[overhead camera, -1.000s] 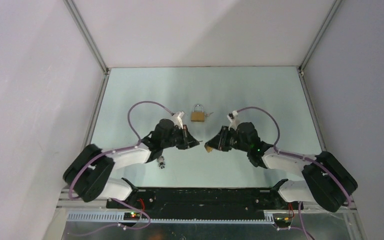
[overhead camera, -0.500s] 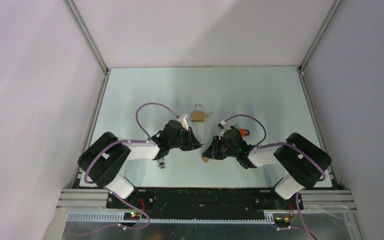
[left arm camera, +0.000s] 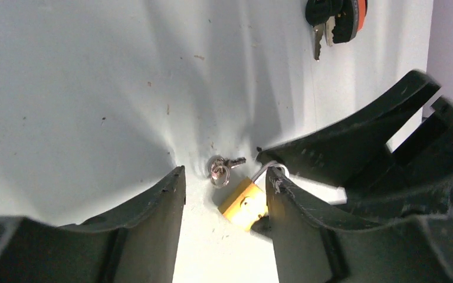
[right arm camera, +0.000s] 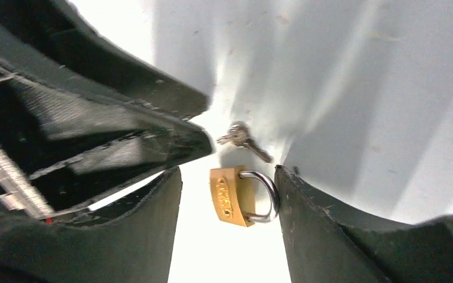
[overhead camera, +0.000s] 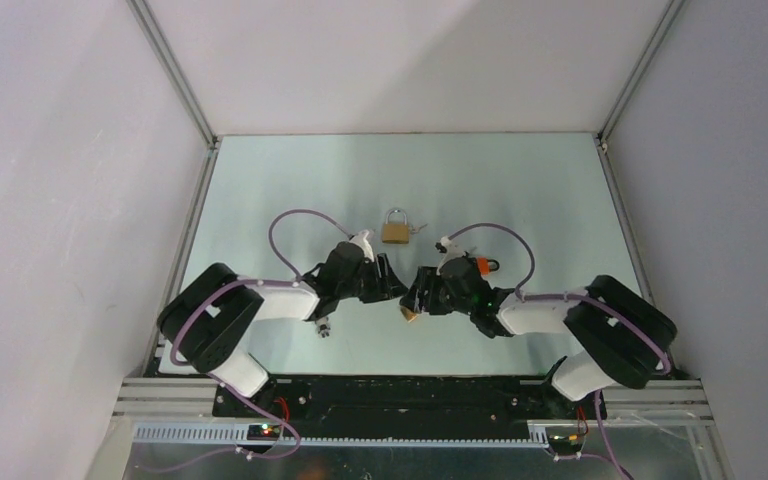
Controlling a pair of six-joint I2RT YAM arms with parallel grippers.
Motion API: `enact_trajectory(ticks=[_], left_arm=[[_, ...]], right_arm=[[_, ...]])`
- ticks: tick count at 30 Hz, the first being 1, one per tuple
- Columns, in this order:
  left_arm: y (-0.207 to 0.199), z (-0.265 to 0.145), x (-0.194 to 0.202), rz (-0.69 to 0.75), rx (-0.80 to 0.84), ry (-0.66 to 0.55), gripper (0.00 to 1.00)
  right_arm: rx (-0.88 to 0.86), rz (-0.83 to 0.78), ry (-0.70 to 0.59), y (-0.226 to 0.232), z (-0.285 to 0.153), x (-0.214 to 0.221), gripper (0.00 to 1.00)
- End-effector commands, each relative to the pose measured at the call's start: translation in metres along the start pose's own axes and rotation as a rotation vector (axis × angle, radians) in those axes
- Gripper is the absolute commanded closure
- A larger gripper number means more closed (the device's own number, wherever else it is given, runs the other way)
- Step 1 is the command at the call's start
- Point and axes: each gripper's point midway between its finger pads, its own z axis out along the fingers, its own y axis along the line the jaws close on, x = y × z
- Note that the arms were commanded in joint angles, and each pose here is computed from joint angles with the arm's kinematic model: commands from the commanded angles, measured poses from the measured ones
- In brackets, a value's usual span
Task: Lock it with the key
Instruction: Place the lock at the center of the board.
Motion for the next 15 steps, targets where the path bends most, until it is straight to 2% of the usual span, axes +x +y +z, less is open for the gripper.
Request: enact_trajectory(ticks=[1,6,7,8,9,10,11,13,15], left_arm=[[-0.011,-0.019,-0.027,0.014,0.017,-0.112,0.42],[0.010,-0.047,-0.052,0.067,-0.107,-0.210,0.33],[0.009,-0.057,-0.060,0.078,-0.114,-0.245,0.28],[0.026,-0.064,-0.062,0.093,-0.205,-0.269,0.25],[0.026,-0.075,-0.070,0.101,-0.228,-0.308,0.18],[0.045,-0.085,-0.069,0.108,-0.323,-0.326,0.14],[0.046,-0.096,-0.073,0.113,-0.345,-0.358,0.04],[0.079,-0.119,-0.067,0.115,-0.506,-0.384,0.01],[0.096,-0.132,-0.059,0.104,-0.586,-0.391,0.00]], right_arm=[[0.184,-0.080,-0.137,-0.019,-0.017,-0.038,0.35],[0.295,-0.152,-0.209,-0.024,-0.037,-0.066,0.27],[0.320,-0.171,-0.216,-0.026,-0.039,-0.069,0.26],[0.315,-0.182,-0.229,-0.020,-0.039,-0.075,0.25],[0.335,-0.206,-0.229,-0.021,-0.039,-0.076,0.25],[0.320,-0.226,-0.240,-0.009,-0.038,-0.080,0.24],[0.336,-0.260,-0.244,-0.008,-0.036,-0.081,0.25],[0.328,-0.308,-0.263,0.013,-0.029,-0.087,0.27],[0.328,-0.339,-0.247,0.031,-0.019,-0.080,0.29]])
